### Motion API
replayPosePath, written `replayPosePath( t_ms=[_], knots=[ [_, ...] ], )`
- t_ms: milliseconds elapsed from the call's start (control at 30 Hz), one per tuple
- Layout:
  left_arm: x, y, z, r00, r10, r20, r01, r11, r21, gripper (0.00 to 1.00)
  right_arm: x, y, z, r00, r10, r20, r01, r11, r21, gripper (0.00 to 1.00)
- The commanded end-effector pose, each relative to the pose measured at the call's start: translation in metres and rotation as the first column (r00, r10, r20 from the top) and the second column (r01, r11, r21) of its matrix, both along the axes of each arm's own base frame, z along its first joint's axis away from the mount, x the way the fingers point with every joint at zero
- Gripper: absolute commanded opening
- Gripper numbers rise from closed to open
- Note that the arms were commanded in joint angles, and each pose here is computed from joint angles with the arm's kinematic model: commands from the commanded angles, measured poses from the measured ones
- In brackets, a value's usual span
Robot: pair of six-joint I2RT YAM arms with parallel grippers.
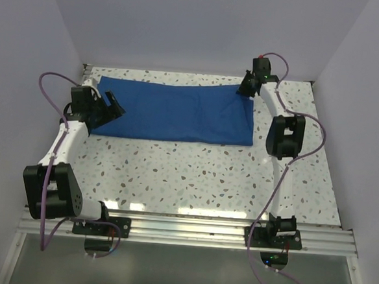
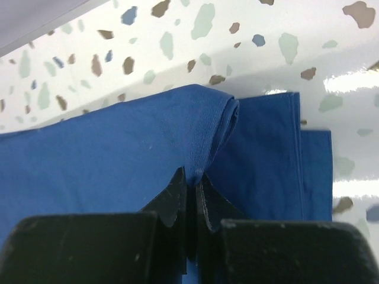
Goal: Open and lay out the surgical kit
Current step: Open the surgical kit at the center of the board.
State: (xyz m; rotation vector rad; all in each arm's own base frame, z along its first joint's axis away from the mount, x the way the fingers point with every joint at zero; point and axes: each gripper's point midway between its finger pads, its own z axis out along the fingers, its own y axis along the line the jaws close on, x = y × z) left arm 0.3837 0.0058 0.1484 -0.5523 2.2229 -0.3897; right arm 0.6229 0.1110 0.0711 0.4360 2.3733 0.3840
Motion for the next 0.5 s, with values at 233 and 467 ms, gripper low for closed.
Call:
replayPosePath(
  t_ms=[233,467],
  knots=[
    [0.021,0.012,0.068,0.987,0.054,0.151,-0.059,0.998,0.027,0.88,-0.108,0.056,0.142,0.971,0.219,0.091,-0.221,0.975,0.007,0.00],
    [0.012,0.029,0.122,0.962,0.129,0.239,-0.152,0.985,0.082,0.90,-0.235,0.065,0.135,0.948,0.315,-0.040,-0.316,0.949,-0.006,0.00]
  ],
)
